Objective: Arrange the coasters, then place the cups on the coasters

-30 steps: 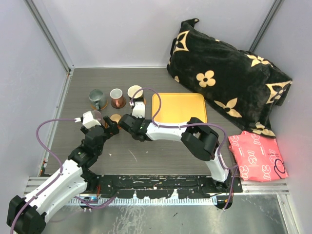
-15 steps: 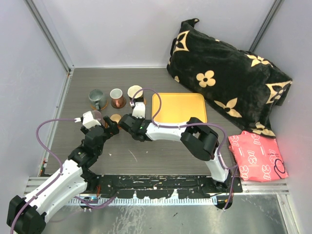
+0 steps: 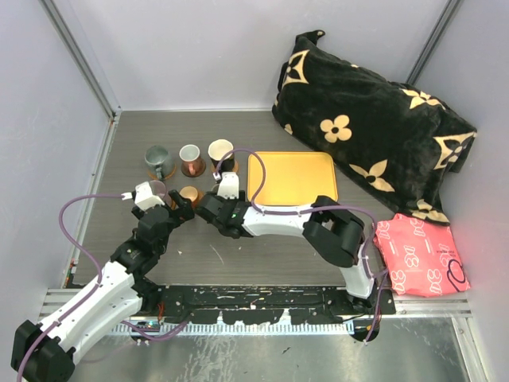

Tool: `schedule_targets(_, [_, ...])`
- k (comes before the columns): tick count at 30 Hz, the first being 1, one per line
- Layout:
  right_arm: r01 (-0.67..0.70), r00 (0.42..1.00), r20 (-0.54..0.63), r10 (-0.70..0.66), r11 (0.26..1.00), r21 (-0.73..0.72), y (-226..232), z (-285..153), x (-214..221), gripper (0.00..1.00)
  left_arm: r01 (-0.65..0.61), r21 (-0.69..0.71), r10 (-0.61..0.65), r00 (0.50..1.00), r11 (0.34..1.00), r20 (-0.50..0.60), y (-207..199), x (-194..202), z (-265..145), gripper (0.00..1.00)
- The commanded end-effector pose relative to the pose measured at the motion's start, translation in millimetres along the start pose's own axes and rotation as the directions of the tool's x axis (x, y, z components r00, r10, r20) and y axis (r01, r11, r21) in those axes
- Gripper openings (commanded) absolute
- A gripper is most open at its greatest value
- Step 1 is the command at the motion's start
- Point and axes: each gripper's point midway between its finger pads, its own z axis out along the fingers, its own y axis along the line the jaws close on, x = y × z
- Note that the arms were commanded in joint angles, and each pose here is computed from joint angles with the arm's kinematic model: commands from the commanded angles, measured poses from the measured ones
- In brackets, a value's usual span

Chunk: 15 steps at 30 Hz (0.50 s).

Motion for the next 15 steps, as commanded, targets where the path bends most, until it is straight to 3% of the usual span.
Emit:
schedule_targets(1, [-0.086, 0.989, 0.114, 0.091, 0.995, -0.046, 1, -39, -53, 0.76, 0.006, 0.035, -0.008, 0.999, 0.999, 0.048, -7, -12, -1, 0.98])
schedule_targets(5, [-0.069, 0.988, 0.138, 0.074, 0.997, -0.043, -12, -53, -61, 0.84, -0.006, 0.031, 0.004, 0.999, 1.0, 0.053, -5, -12, 0, 0.98])
schedule_targets(7, [-0.059, 0.986, 0.157, 0.065, 0.998, -0.038, -21, -61, -67, 0.95, -0.01, 0.03, 0.009, 0.999, 0.999, 0.052, -5, -11, 0, 0.98])
schedule_targets(9, [-0.049, 0.981, 0.185, 0.053, 0.998, -0.028, -33, -70, -75, 0.99, -0.019, 0.036, 0.017, 0.999, 0.999, 0.051, -7, -11, 1, 0.98])
schedule_targets(15, [-0.039, 0.954, 0.296, 0.036, 0.999, 0.007, -79, -106, -107, 1.0, -0.045, 0.029, 0.044, 0.998, 0.999, 0.044, -6, -8, 4, 0.98])
